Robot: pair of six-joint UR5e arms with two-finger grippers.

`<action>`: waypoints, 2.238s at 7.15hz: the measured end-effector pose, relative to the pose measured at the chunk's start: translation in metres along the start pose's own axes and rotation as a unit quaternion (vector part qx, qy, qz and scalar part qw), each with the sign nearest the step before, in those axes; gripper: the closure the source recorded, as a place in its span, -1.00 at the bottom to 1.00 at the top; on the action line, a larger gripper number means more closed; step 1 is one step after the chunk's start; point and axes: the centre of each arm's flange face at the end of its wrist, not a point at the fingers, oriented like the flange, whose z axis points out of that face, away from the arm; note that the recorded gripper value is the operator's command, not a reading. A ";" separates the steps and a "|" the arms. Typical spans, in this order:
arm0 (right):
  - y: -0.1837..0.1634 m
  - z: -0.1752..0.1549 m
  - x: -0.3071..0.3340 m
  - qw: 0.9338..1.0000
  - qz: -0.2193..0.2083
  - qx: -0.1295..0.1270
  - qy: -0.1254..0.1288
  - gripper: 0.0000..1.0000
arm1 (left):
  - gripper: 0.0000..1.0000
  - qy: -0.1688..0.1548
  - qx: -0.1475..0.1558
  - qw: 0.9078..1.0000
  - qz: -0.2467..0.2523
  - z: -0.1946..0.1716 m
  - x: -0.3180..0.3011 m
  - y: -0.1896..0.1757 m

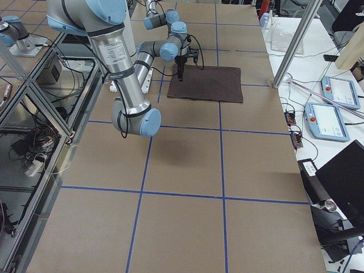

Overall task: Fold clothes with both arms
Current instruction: 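Move the left gripper to one near shirt corner while the right takes the other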

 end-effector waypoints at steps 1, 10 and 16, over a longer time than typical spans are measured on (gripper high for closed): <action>0.000 -0.001 -0.001 1.000 0.000 0.001 -0.003 -1.00 | -0.73 -0.008 -0.002 1.000 -0.002 0.010 -0.005 0.016; -0.003 -0.006 -0.001 1.000 0.004 0.003 -0.013 -1.00 | 0.57 -0.030 0.023 0.999 -0.005 0.032 -0.023 0.010; -0.005 -0.006 0.002 1.000 0.007 0.001 -0.012 -1.00 | 1.00 -0.025 0.023 0.999 -0.001 0.027 -0.020 0.007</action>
